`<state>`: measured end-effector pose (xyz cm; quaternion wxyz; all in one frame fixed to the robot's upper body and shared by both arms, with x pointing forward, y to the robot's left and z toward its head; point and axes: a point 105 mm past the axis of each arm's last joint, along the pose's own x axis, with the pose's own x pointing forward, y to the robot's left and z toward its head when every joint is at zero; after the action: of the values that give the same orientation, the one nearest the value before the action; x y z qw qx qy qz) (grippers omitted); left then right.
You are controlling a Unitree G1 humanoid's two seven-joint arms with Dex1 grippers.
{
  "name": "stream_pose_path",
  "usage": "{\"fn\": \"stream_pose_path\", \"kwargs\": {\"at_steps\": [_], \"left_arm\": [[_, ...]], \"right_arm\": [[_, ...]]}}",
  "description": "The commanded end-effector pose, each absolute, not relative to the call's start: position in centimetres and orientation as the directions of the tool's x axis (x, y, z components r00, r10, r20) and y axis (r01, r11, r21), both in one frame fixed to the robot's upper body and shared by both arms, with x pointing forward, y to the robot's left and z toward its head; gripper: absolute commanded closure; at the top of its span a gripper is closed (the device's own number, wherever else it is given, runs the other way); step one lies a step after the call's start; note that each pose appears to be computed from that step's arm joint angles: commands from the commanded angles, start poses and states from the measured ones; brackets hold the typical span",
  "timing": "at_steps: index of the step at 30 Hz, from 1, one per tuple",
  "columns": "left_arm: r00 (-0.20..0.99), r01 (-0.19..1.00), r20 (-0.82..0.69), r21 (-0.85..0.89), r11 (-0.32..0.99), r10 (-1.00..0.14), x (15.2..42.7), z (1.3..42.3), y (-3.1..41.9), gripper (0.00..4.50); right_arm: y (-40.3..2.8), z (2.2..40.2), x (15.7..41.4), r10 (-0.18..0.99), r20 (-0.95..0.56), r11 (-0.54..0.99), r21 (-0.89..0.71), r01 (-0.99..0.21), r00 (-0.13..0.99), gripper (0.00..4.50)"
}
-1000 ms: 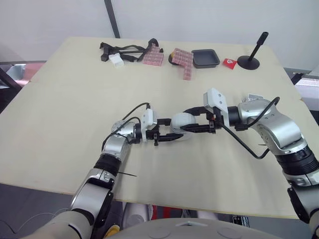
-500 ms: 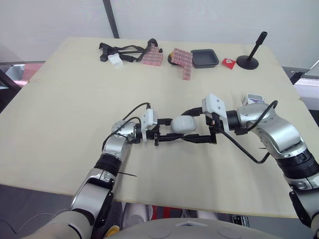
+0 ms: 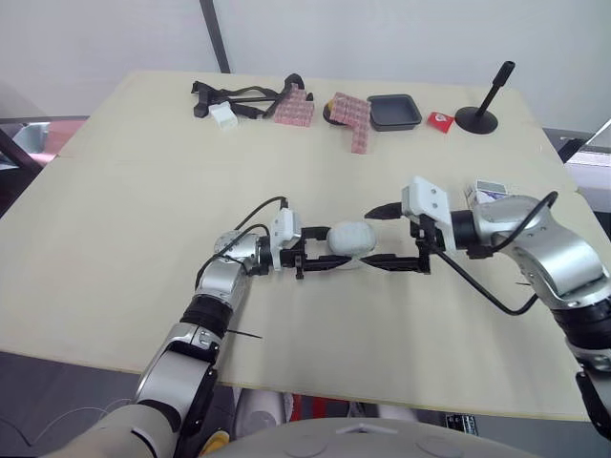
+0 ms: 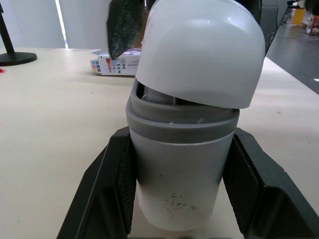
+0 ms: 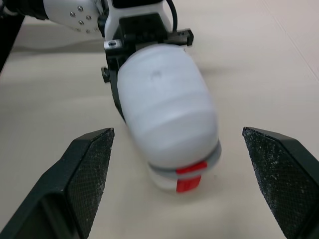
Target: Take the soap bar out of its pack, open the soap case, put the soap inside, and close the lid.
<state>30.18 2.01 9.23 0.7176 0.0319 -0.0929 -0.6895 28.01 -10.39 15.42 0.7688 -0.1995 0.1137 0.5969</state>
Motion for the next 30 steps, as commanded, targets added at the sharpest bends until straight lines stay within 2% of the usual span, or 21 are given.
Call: {"fn": "stream_pose_path", "kwargs": {"at_steps": [1,5,6,8,12,16,19,30], "left_arm": [[0.031,0.975,0.126,0.213,0.057,-0.992,30.3,10.5,2.1,2.56],[0.031,0.975,0.125,0.213,0.057,-0.992,30.3,10.5,2.1,2.56],[0.030,0.975,0.123,0.214,0.056,-0.992,30.3,10.4,2.2,2.56],[0.028,0.975,0.120,0.215,0.053,-0.992,30.3,10.4,2.2,2.56],[0.026,0.975,0.117,0.215,0.051,-0.993,30.3,10.3,2.1,2.56],[0.027,0.975,0.118,0.218,0.052,-0.993,30.4,10.4,2.1,2.56],[0.031,0.971,0.124,0.232,0.059,-0.992,30.5,10.5,2.0,2.56],[0.040,0.968,0.116,0.240,0.067,-0.992,30.7,10.4,2.0,2.56]], "right_arm": [[-12.3,17.2,28.2,0.847,-0.395,0.285,-0.227,-0.931,0.355,0.06],[-13.2,18.4,27.8,0.838,-0.381,0.320,-0.238,-0.917,0.391,0.06],[-13.3,19.2,27.5,0.841,-0.364,0.325,-0.251,-0.912,0.401,0.30],[-13.1,21.0,27.0,0.855,-0.319,0.336,-0.259,-0.906,0.409,0.87],[-11.5,23.9,25.2,0.910,-0.235,0.282,-0.254,-0.925,0.342,2.21],[-10.6,23.9,24.7,0.917,-0.251,0.250,-0.248,-0.936,0.312,3.68],[-10.2,23.3,25.0,0.913,-0.266,0.251,-0.232,-0.940,0.310,4.48],[-8.6,19.8,25.9,0.887,-0.343,0.248,-0.208,-0.946,0.308,4.48]]}}
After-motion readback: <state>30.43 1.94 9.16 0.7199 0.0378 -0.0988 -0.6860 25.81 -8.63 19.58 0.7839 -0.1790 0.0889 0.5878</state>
